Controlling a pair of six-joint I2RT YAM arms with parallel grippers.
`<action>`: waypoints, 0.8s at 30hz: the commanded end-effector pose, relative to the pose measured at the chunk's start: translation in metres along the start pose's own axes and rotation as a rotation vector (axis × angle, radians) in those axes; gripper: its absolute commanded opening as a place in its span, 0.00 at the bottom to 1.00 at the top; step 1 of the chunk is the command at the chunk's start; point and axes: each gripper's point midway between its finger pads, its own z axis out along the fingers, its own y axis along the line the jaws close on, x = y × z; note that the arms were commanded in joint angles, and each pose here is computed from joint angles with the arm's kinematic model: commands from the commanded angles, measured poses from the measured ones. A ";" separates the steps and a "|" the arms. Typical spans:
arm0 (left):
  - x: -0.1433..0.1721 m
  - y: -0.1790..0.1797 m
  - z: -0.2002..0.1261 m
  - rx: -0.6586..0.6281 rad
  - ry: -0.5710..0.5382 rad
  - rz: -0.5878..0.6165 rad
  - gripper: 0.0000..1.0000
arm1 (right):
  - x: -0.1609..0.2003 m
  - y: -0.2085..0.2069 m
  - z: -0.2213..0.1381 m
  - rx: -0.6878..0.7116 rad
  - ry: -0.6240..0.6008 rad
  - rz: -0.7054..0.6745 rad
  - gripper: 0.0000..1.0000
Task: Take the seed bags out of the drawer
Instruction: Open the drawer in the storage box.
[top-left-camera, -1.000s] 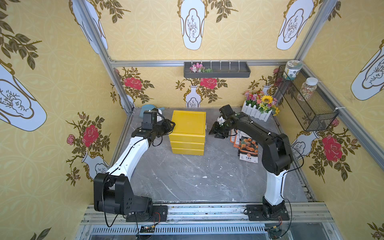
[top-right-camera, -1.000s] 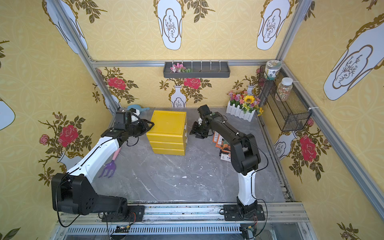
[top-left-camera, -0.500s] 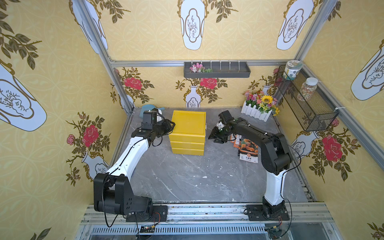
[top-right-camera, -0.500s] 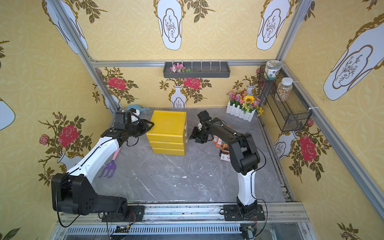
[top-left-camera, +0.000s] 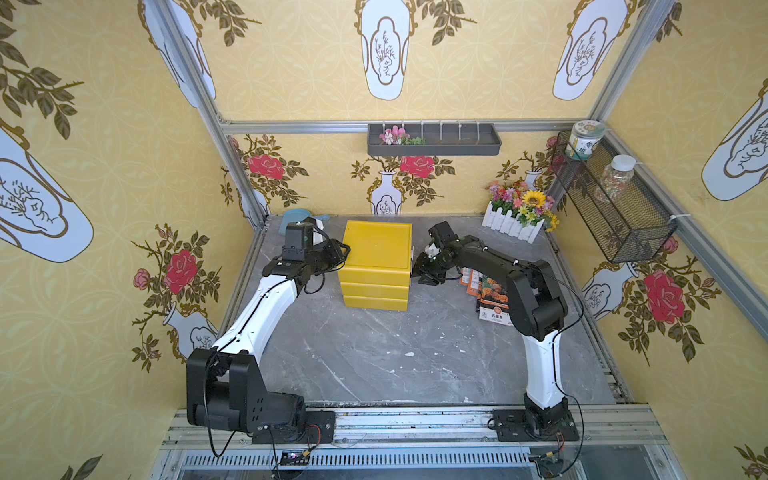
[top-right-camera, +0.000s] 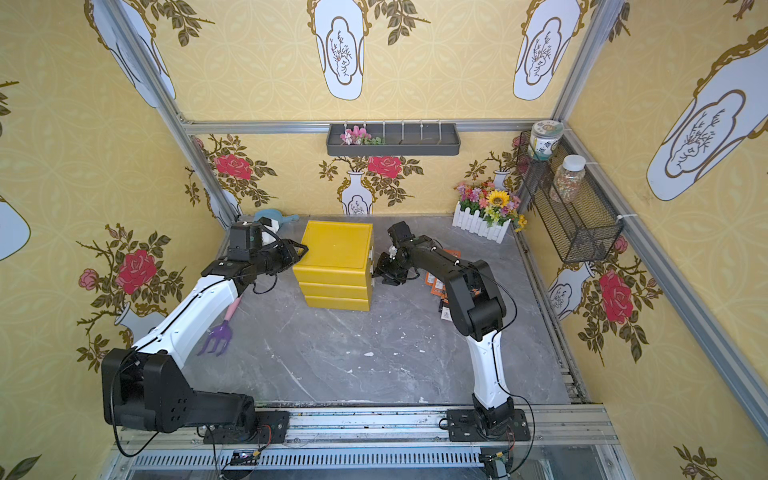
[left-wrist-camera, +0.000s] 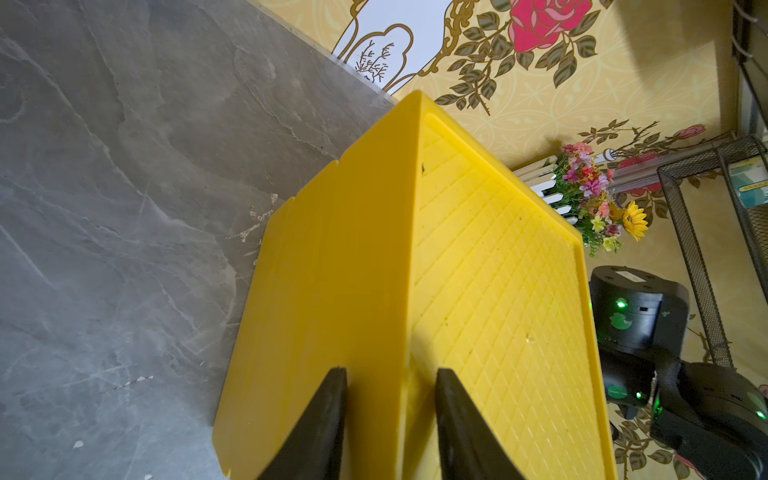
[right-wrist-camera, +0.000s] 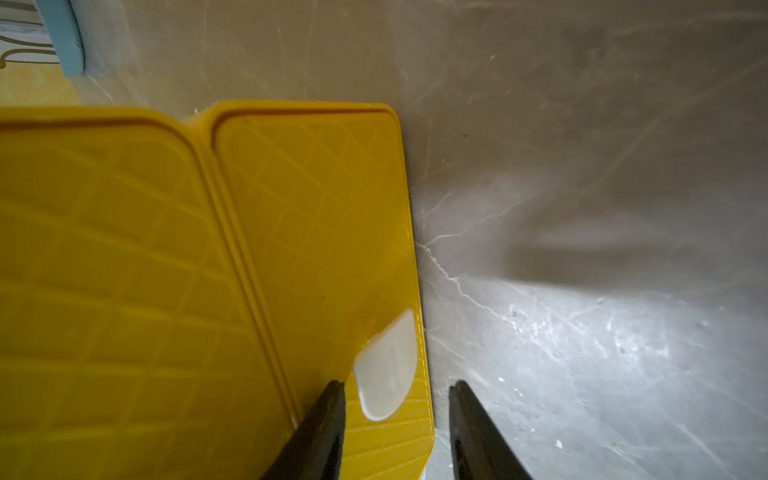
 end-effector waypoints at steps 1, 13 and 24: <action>0.046 0.032 0.001 -0.120 0.170 -0.065 0.39 | -0.002 0.002 0.003 -0.010 0.001 0.002 0.44; 0.045 0.032 0.002 -0.119 0.172 -0.065 0.39 | 0.001 -0.017 -0.002 0.091 -0.008 -0.017 0.20; 0.045 0.032 0.003 -0.116 0.172 -0.065 0.40 | -0.003 -0.047 -0.035 0.198 -0.041 -0.039 0.07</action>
